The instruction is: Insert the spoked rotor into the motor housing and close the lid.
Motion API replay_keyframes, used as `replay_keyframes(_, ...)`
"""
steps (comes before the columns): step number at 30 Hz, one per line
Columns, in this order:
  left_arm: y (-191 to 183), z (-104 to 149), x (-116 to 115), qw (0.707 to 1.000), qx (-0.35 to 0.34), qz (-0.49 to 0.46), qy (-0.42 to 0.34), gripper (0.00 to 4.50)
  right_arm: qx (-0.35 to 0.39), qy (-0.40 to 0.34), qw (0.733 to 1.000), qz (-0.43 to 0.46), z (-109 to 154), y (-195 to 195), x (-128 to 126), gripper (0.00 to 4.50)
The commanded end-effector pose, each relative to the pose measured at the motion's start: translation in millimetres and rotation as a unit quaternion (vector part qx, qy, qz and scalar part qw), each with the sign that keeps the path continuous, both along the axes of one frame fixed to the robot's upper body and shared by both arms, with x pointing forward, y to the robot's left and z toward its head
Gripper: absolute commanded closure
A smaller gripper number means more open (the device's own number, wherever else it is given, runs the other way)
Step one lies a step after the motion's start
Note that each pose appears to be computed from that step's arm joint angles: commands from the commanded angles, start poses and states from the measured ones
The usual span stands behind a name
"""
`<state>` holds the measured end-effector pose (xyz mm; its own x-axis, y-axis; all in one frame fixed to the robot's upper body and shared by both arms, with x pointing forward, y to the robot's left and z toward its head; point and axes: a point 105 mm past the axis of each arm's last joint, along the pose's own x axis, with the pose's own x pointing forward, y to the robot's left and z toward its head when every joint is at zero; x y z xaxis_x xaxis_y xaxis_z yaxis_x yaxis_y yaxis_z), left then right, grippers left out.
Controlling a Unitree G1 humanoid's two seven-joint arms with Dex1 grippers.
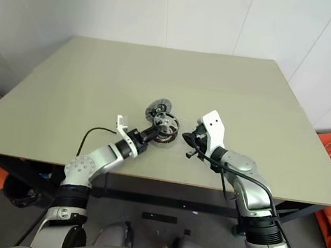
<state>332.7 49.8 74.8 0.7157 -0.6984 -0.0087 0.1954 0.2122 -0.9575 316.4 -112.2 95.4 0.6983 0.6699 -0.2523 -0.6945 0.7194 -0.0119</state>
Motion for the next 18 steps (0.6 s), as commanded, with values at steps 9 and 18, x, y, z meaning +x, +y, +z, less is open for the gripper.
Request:
replay_keyframes(9, 7, 2, -1, 1.000, 0.009, 0.002, -0.001, 4.10, 0.009, -0.042, 0.999, 0.006, 22, 6, 4, 4.50)
replay_keyframes(18, 3, -1, -2, 1.000, 0.010, -0.004, 0.004, 4.10, 0.011, -0.044, 0.999, 0.006, 23, 7, 4, 4.50)
